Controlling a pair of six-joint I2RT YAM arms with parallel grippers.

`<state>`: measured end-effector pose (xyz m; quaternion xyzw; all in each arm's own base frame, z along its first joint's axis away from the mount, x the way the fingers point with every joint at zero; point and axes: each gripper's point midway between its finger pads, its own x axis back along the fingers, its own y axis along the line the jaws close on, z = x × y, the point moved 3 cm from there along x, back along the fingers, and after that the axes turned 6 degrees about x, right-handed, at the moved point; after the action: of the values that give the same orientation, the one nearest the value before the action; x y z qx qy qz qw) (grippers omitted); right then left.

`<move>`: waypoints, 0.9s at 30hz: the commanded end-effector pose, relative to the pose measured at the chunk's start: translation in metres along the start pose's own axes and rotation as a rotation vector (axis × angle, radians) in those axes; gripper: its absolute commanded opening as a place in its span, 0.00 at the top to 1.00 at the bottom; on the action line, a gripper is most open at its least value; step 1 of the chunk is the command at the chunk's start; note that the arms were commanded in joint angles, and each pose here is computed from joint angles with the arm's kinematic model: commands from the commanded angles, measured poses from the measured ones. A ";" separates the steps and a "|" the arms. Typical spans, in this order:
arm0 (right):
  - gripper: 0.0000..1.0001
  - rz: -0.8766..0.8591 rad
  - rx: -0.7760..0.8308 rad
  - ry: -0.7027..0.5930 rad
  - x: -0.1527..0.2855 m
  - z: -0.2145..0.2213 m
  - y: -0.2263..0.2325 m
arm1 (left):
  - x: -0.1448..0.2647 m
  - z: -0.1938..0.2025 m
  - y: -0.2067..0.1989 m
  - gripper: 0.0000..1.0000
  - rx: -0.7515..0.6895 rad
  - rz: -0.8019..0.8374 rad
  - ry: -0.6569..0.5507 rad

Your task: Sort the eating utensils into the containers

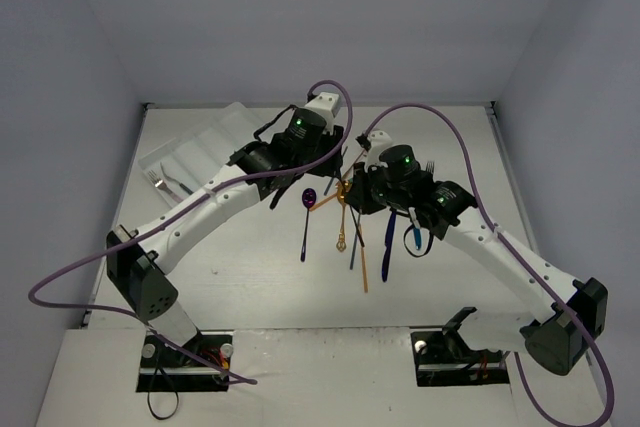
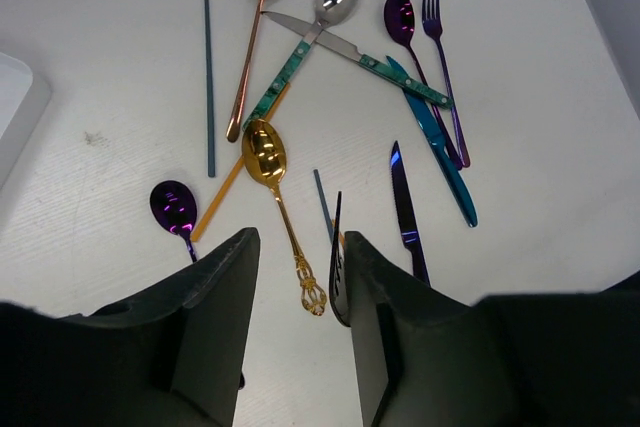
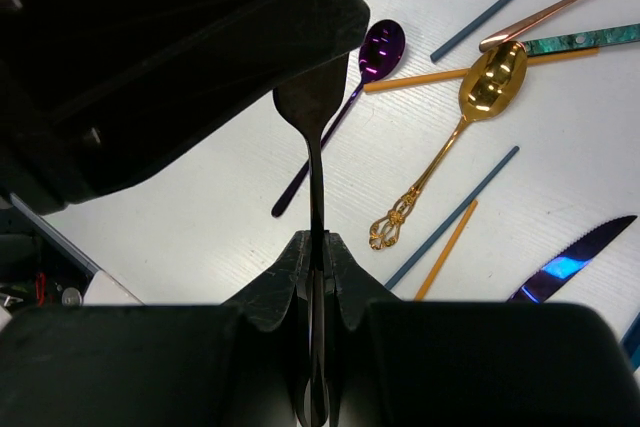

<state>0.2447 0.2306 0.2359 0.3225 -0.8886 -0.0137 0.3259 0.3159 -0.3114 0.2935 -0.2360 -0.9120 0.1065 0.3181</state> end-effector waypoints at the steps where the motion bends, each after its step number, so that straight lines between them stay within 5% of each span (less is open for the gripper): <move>1: 1.00 -0.010 0.024 -0.091 0.001 -0.023 0.005 | 0.005 -0.017 -0.012 0.67 -0.004 0.036 -0.052; 6: 1.00 0.000 0.021 -0.092 -0.002 -0.025 0.003 | 0.000 -0.020 -0.016 0.98 -0.019 0.071 -0.065; 8: 0.95 0.008 0.013 -0.089 -0.004 -0.025 0.002 | -0.001 -0.019 -0.015 1.00 -0.022 0.083 -0.064; 14: 0.43 0.047 -0.017 -0.095 -0.005 -0.026 -0.002 | -0.006 -0.026 0.028 1.00 0.046 0.076 -0.088; 19: 0.35 0.072 -0.022 -0.095 -0.001 -0.019 -0.009 | 0.011 -0.056 0.111 1.00 0.055 -0.031 -0.215; 27: 0.34 0.130 -0.051 -0.083 0.009 0.001 -0.039 | 0.052 -0.074 0.286 1.00 0.069 -0.324 -0.257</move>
<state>0.2536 0.2112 0.2179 0.2716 -0.9032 -0.0135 0.3320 0.4132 -0.0884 0.2354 -0.0634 -0.9391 0.1483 0.3035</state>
